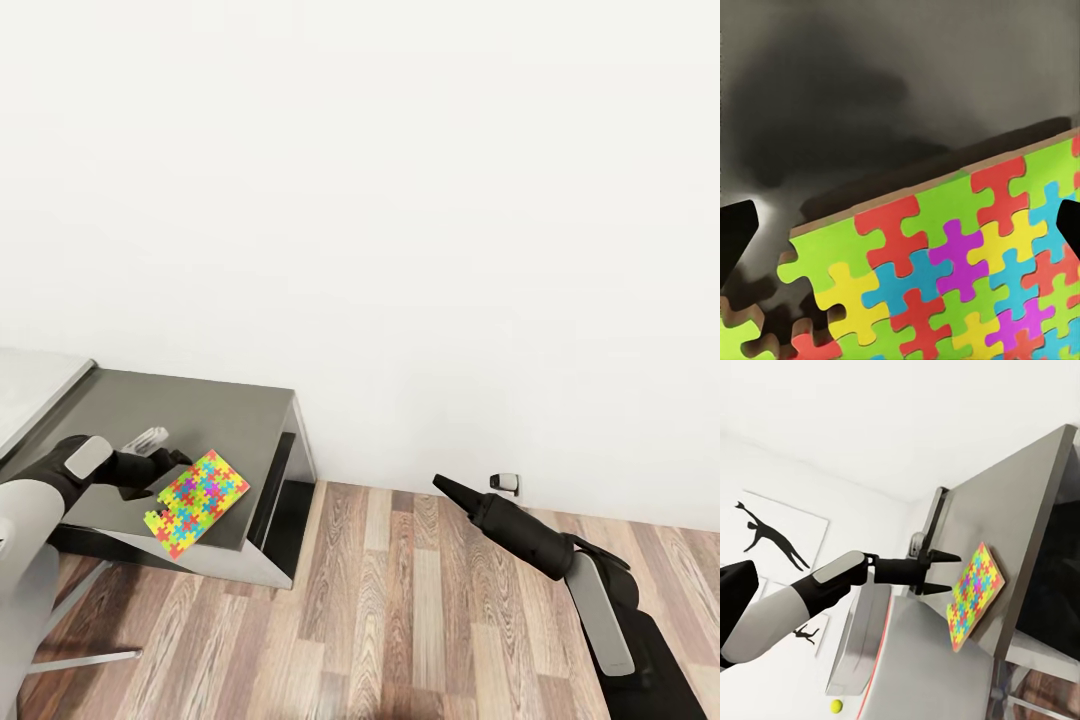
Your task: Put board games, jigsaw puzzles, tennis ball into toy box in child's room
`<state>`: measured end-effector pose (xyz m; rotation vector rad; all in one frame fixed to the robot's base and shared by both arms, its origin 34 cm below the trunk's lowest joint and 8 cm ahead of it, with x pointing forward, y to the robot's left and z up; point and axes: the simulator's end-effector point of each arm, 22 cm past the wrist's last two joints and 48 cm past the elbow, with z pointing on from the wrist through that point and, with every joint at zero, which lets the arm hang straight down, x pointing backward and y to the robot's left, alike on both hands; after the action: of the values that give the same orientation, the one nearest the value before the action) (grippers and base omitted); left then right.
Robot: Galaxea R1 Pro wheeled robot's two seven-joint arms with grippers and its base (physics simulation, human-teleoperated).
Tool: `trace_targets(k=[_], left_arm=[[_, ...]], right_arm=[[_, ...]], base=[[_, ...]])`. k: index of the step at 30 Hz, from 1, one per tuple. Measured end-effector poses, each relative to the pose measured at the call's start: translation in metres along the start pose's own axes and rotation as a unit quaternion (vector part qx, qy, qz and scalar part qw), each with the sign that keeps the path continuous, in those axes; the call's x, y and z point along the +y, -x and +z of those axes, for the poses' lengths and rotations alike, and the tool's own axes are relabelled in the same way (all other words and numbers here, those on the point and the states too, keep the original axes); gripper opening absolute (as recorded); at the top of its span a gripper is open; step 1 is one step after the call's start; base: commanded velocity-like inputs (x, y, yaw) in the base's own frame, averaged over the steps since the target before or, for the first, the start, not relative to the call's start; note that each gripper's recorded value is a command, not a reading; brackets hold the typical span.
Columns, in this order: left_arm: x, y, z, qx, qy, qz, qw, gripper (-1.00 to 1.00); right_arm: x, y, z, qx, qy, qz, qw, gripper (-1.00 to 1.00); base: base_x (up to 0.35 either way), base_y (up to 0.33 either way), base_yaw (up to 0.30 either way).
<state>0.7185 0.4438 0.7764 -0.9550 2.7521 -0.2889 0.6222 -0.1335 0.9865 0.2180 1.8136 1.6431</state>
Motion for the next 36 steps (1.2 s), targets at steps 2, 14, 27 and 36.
trace_targets(k=[2, 14, 27, 36], left_arm=[[0.0001, 0.0003, -0.0002, 0.000, -0.001, 0.000, 1.0000, 1.00], [-0.0005, 0.0004, -0.0005, 0.000, -0.003, -0.001, 1.0000, 1.00], [-0.0020, -0.0060, -0.0003, 0.014, -0.005, -0.003, 0.9999, 1.00], [-0.0014, -0.0067, -0.0006, 0.016, -0.005, -0.003, 0.9999, 1.00]], right_arm=[[-0.0001, -0.0002, 0.0000, 0.000, 0.000, 0.000, 1.0000, 1.00], [-0.0006, -0.0005, 0.0005, 0.000, -0.001, -0.001, 1.0000, 1.00], [-0.0003, -0.0003, 0.0013, -0.002, -0.001, -0.002, 1.0000, 1.00], [-0.0009, -0.0001, 0.0015, -0.002, -0.003, -0.004, 1.0000, 1.00]], base=[[0.000, 0.000, 0.000], [0.000, 0.000, 0.000], [0.000, 0.000, 0.000], [0.000, 0.000, 0.000]])
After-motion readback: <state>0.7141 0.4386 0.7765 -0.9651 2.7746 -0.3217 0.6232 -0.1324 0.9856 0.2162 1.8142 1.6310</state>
